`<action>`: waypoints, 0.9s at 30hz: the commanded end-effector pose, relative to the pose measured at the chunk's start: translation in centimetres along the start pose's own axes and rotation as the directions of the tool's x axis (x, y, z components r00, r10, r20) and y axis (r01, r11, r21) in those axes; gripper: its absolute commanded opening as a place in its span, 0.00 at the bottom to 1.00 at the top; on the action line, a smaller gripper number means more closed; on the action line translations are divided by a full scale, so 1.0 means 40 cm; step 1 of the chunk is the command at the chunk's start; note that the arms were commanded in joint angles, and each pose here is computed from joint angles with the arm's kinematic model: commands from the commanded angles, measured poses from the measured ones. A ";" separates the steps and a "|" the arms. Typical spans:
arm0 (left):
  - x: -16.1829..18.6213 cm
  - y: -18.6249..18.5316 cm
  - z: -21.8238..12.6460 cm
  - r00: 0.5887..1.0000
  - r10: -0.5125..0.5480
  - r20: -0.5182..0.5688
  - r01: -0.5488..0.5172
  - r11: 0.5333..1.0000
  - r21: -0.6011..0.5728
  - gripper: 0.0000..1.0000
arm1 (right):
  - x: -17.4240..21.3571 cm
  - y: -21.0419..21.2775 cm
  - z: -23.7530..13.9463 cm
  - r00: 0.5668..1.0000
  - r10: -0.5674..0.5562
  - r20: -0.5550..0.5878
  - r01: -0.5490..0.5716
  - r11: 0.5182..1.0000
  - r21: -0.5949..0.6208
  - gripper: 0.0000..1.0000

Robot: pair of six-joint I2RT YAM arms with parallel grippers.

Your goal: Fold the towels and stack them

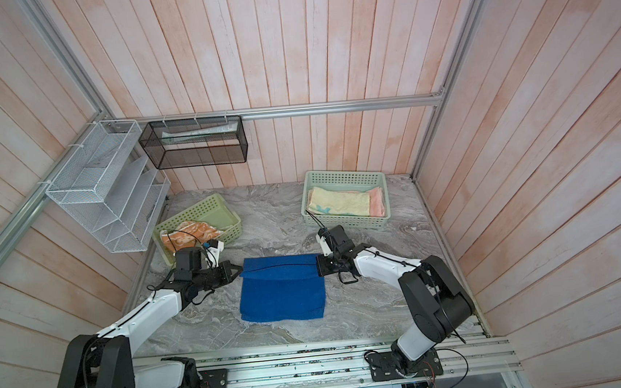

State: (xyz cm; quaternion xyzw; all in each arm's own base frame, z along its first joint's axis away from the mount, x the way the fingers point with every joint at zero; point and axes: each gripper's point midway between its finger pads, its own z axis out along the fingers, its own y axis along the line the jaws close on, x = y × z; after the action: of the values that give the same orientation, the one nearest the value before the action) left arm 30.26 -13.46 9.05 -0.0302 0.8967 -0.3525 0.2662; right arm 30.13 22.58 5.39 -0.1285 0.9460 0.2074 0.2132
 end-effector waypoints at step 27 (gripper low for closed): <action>0.173 0.007 -0.053 0.965 -0.236 -0.116 0.239 0.971 0.012 0.00 | 0.098 0.086 -0.060 0.988 0.148 -0.035 -0.152 0.978 -0.145 0.00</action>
State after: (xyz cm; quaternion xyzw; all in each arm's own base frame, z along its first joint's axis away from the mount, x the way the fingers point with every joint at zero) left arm 22.57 -13.45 6.14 -0.1031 0.9046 -0.3815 0.1598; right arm 23.52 22.20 4.75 -0.0723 0.9518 0.2570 0.1509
